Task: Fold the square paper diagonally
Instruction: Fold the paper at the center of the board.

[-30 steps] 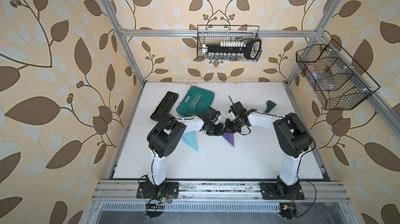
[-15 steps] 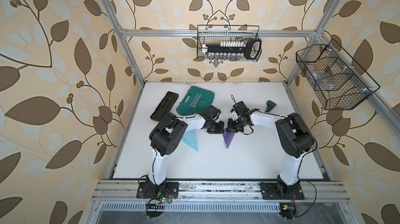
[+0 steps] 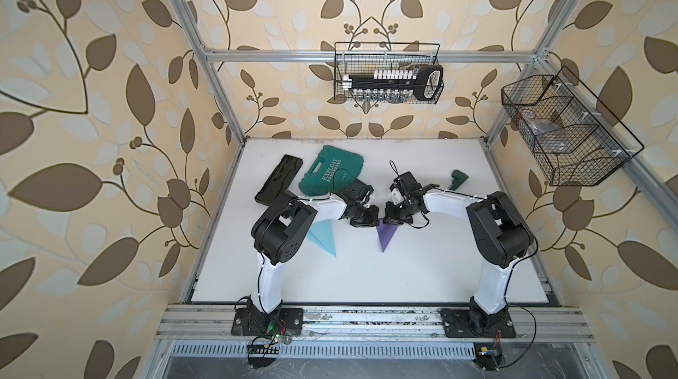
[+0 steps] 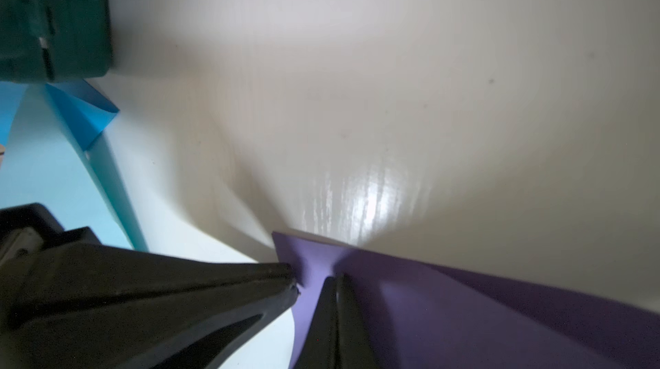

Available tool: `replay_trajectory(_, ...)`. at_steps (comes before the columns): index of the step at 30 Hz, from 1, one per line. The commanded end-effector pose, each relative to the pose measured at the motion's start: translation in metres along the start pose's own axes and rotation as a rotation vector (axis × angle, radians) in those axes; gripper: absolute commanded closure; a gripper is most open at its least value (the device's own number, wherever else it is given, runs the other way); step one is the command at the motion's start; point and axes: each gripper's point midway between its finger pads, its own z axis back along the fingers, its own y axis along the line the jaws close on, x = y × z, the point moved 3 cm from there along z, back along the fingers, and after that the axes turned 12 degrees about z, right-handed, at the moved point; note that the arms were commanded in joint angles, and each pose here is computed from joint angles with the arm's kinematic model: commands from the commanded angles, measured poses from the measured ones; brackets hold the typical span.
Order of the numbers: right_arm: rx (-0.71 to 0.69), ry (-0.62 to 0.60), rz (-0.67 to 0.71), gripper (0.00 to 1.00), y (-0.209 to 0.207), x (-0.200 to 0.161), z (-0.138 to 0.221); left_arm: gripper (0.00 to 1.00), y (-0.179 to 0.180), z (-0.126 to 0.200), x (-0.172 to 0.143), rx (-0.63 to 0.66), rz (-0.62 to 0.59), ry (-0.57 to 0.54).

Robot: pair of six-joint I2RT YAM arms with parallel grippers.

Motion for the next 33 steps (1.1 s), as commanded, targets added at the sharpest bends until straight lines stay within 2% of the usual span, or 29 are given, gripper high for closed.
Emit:
replay_trajectory(1, -0.065, 0.095, 0.004, 1.0, -0.011, -0.024, -0.011, 1.0, -0.023, 0.028, 0.006, -0.06, -0.029, -0.06)
replay_trajectory(12, -0.06, 0.1, 0.013, 1.0, -0.009, -0.025, -0.012, 1.0, -0.031, 0.015, 0.01, -0.115, -0.009, -0.031)
replay_trajectory(33, -0.047, 0.1, 0.034, 1.0, -0.01, -0.027, -0.007, 1.0, 0.015, -0.034, 0.0, 0.002, 0.045, 0.067)
